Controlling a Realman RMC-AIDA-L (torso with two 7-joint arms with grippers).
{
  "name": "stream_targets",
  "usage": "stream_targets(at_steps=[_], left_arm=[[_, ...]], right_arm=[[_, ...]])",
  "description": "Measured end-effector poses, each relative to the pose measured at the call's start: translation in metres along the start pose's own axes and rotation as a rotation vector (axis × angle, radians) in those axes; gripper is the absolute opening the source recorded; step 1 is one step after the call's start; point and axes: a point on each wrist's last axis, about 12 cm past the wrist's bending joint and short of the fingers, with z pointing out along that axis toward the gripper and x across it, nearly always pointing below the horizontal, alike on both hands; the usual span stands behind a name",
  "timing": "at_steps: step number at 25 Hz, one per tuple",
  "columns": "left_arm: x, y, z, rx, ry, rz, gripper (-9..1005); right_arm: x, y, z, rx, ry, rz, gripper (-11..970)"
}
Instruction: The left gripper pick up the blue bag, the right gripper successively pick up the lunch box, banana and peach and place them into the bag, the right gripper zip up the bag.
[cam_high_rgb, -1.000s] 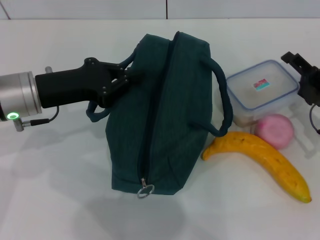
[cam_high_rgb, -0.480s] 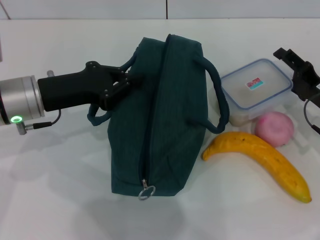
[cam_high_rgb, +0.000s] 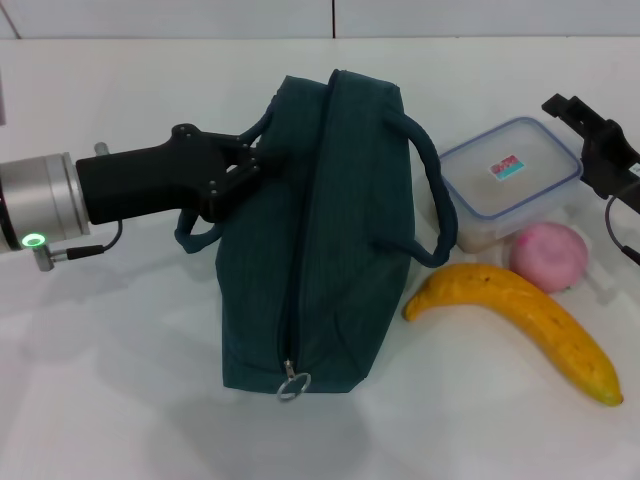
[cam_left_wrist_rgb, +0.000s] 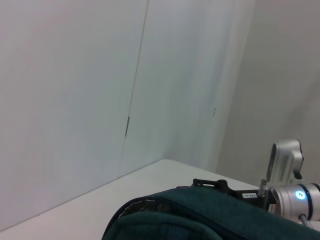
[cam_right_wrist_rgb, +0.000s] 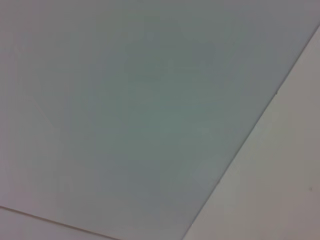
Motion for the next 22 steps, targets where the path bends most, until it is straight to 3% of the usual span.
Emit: stream_targets(at_steps=[22], left_arm=[[0.001, -0.001, 0.003, 0.012, -0.008, -0.003, 40]], right_arm=[[-0.001, 0.008, 0.012, -0.001, 0.053, -0.038, 813]])
